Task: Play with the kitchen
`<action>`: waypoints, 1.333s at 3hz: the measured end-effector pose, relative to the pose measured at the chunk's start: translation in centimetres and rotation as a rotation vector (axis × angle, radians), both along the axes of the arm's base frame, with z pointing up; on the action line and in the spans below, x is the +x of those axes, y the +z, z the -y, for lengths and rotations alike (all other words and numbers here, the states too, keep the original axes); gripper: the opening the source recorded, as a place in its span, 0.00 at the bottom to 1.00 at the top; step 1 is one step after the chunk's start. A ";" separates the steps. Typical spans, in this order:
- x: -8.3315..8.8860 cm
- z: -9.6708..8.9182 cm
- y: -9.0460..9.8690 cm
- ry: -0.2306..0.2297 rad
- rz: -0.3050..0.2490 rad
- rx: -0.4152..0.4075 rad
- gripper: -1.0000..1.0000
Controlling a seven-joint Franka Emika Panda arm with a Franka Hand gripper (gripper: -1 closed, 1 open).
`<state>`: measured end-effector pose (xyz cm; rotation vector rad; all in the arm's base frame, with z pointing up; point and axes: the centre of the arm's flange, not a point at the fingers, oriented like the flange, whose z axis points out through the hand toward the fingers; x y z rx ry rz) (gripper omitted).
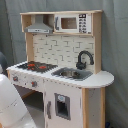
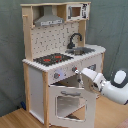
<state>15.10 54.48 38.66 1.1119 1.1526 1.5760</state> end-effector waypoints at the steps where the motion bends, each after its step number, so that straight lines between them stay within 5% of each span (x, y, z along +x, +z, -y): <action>1: -0.9 -0.4 -2.1 0.027 -0.016 0.043 1.00; 4: -2.1 -2.9 -6.3 0.072 -0.088 0.150 1.00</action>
